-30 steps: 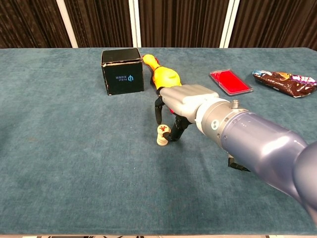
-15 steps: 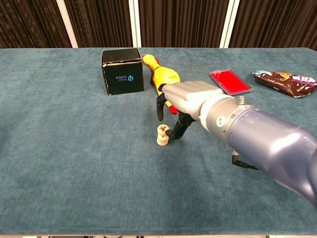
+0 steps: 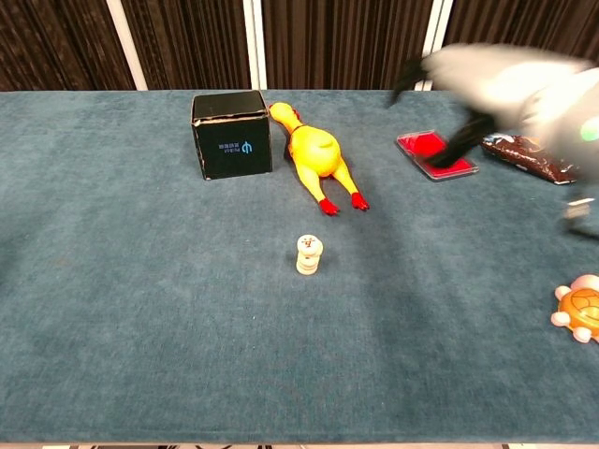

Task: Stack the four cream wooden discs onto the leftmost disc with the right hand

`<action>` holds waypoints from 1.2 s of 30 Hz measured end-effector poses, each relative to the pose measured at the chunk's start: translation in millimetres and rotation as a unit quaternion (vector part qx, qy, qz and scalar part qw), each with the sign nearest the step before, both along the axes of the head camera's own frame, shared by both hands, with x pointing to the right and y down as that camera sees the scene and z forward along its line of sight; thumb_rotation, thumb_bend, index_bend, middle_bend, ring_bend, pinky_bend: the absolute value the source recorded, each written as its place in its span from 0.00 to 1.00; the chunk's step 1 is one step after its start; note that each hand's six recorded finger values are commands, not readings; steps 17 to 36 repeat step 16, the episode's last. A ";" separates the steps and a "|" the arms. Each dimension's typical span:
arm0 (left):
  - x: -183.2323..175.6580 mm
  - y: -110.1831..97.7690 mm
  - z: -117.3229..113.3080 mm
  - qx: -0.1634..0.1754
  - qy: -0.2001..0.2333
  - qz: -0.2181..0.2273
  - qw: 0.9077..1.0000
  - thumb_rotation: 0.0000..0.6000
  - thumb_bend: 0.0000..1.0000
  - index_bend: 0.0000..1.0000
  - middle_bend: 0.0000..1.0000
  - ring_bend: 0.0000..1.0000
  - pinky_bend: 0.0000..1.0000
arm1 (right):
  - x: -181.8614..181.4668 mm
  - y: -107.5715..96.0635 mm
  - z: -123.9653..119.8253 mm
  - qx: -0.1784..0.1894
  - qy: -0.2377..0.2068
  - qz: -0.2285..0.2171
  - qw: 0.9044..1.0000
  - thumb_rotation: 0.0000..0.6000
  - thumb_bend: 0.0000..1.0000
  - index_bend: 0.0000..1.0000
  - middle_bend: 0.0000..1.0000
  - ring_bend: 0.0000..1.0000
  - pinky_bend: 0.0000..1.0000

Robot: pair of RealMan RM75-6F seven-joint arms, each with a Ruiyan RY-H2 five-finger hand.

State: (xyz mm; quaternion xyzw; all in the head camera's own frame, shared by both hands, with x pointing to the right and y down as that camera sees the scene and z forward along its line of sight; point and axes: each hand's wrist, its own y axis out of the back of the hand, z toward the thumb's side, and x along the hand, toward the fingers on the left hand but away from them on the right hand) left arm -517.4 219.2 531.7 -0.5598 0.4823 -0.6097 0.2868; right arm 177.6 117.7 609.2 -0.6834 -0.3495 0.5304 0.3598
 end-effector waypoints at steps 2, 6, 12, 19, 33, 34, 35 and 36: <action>0.3 -0.1 0.3 0.000 -0.001 0.000 1.000 1.00 0.17 0.13 0.00 0.00 0.13 | 35.8 -0.2 -11.5 0.015 0.007 0.027 0.999 1.00 0.42 0.20 0.00 0.00 0.00; 0.4 -0.1 0.5 0.000 -0.003 -0.001 1.000 1.00 0.17 0.13 0.00 0.00 0.13 | 94.5 13.8 -30.4 0.042 0.020 0.060 0.997 1.00 0.42 0.19 0.00 0.00 0.00; 0.7 -0.5 0.3 0.002 -0.004 0.000 1.000 1.00 0.17 0.13 0.00 0.00 0.13 | 154.6 62.9 -47.5 0.064 0.024 0.076 0.995 1.00 0.42 0.17 0.00 0.00 0.00; 1.6 -0.5 0.0 0.003 -0.004 0.002 1.000 1.00 0.17 0.13 0.00 0.00 0.13 | 184.7 97.6 -56.8 0.075 0.037 0.077 0.994 1.00 0.42 0.17 0.00 0.00 0.00; 1.6 -0.5 0.0 0.003 -0.004 0.002 1.000 1.00 0.17 0.13 0.00 0.00 0.13 | 184.7 97.6 -56.8 0.075 0.037 0.077 0.994 1.00 0.42 0.17 0.00 0.00 0.00; 1.6 -0.5 0.0 0.003 -0.004 0.002 1.000 1.00 0.17 0.13 0.00 0.00 0.13 | 184.7 97.6 -56.8 0.075 0.037 0.077 0.994 1.00 0.42 0.17 0.00 0.00 0.00; 1.6 -0.5 0.0 0.003 -0.004 0.002 1.000 1.00 0.17 0.13 0.00 0.00 0.13 | 184.7 97.6 -56.8 0.075 0.037 0.077 0.994 1.00 0.42 0.17 0.00 0.00 0.00; 1.6 -0.5 0.0 0.003 -0.004 0.002 1.000 1.00 0.17 0.13 0.00 0.00 0.13 | 184.7 97.6 -56.8 0.075 0.037 0.077 0.994 1.00 0.42 0.17 0.00 0.00 0.00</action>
